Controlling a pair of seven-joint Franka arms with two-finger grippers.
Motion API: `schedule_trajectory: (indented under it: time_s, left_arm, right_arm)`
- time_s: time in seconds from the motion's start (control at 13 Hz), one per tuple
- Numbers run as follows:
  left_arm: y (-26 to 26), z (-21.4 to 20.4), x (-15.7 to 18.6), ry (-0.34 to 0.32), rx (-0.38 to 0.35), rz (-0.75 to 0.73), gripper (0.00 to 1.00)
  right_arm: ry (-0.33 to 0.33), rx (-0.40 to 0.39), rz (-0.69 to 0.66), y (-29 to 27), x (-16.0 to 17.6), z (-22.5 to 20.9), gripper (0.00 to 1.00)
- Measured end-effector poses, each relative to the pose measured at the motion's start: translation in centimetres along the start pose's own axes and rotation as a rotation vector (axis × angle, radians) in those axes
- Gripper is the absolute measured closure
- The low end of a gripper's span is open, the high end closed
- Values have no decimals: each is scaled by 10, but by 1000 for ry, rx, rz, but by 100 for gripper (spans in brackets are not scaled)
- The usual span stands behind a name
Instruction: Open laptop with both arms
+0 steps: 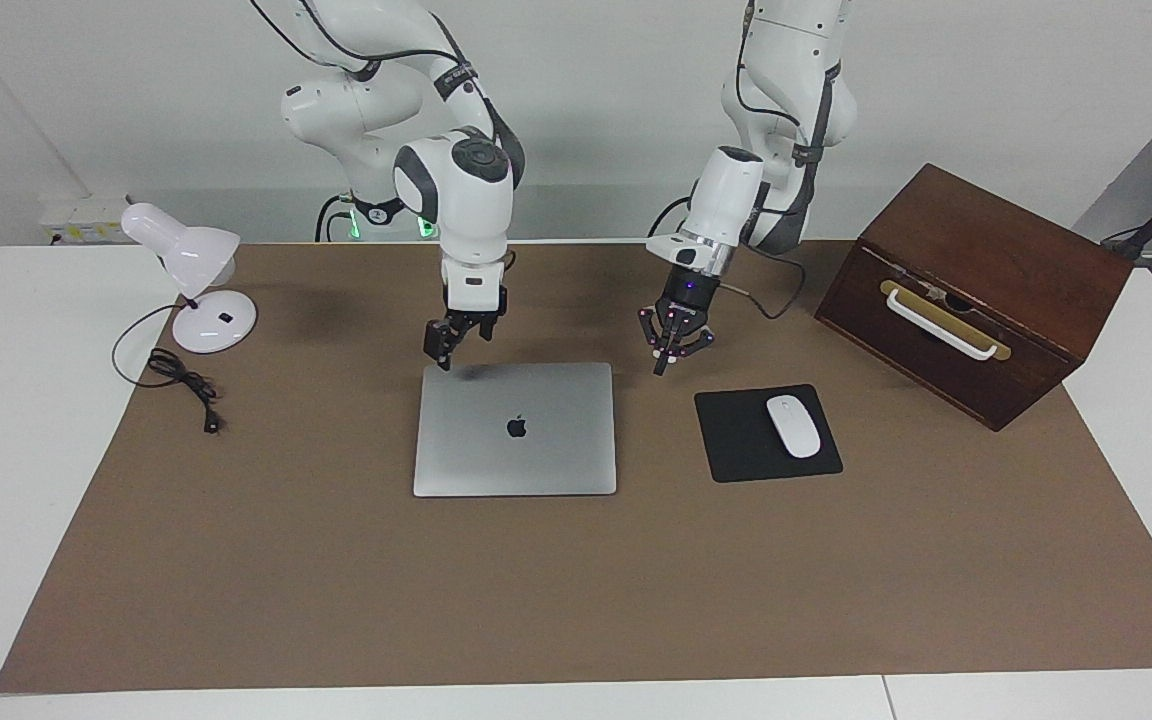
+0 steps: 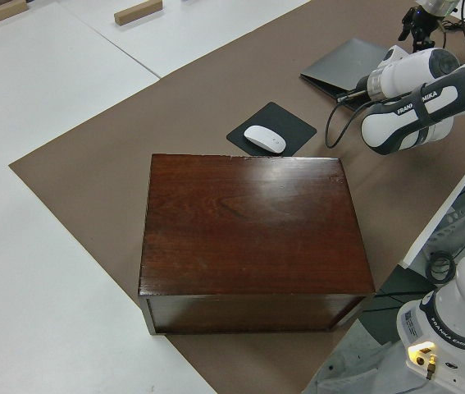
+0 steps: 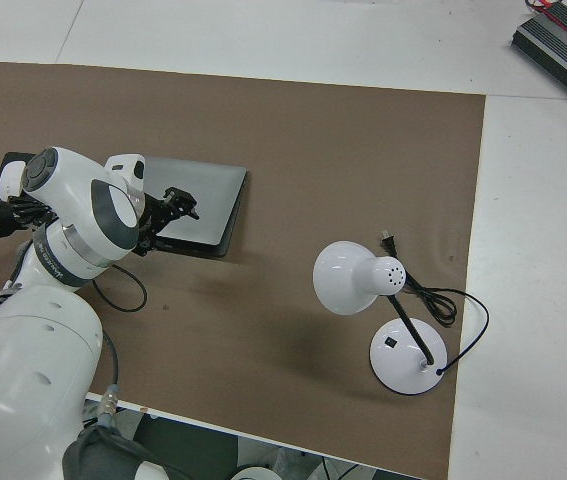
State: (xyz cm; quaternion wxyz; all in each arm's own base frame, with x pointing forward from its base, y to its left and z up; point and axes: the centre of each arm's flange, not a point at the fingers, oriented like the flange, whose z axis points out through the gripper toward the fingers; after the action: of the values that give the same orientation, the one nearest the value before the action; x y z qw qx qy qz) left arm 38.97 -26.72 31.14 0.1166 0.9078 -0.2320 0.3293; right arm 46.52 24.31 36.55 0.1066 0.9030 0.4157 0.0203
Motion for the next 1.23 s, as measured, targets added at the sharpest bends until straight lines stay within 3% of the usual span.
schedule_trajectory:
  time_s: [0.31,1.23]
  left_arm:
    - [19,17,-18,-2,-24,35,99]
    - [51,18,-16,5,-68,84,99]
  right_arm:
    - [25,-10,-36,-13,-5,17,0]
    - [19,-14,-64,-24,-6,22,0]
